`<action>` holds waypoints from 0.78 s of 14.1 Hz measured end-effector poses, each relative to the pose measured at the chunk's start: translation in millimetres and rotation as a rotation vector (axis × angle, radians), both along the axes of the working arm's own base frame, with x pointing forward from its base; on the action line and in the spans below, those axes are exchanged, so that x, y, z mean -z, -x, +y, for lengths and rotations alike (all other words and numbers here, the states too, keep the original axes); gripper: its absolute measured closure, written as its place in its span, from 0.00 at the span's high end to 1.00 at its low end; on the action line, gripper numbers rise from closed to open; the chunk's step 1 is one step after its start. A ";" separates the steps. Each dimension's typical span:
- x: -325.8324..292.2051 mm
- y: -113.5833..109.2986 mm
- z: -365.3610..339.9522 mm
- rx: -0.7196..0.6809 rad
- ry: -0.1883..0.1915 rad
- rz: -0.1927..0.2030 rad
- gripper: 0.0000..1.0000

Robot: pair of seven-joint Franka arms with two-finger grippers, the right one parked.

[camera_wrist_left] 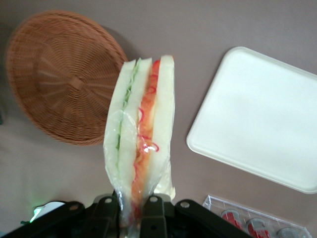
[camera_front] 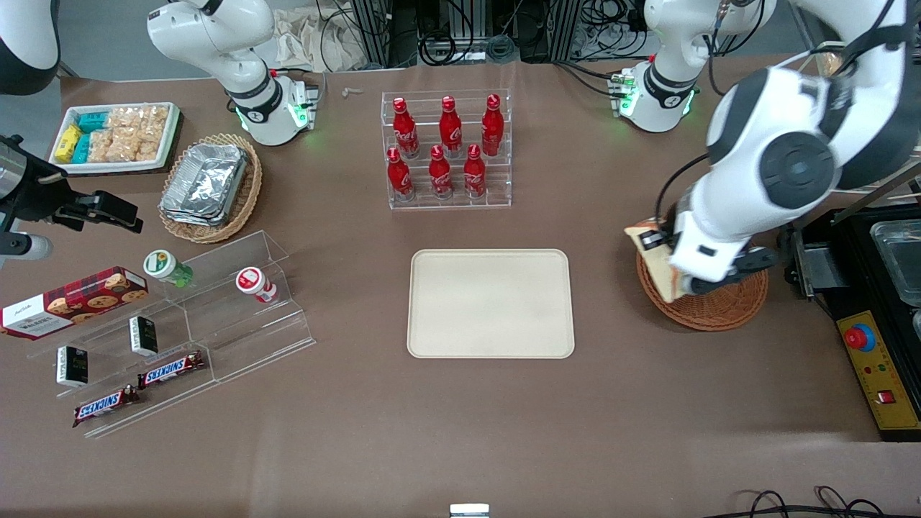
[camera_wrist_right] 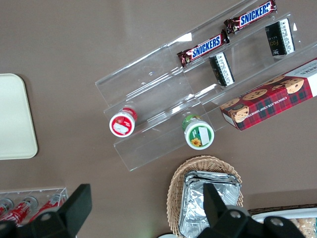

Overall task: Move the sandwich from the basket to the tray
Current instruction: 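Carry the sandwich over the cream tray and lower it onto it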

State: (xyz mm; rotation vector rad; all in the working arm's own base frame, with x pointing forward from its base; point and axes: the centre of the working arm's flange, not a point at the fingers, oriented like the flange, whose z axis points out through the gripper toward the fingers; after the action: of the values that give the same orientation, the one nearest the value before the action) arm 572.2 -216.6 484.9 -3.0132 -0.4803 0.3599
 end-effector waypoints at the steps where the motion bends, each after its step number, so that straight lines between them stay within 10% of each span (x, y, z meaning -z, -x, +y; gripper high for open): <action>1: 13.0 -1.0 -15.6 0.024 0.011 0.003 0.16; 11: 159.0 3.8 -127.6 0.238 0.053 0.038 0.16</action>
State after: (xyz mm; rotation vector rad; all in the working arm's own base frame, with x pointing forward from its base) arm 568.4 -344.2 325.9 -3.0607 -0.1076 0.4170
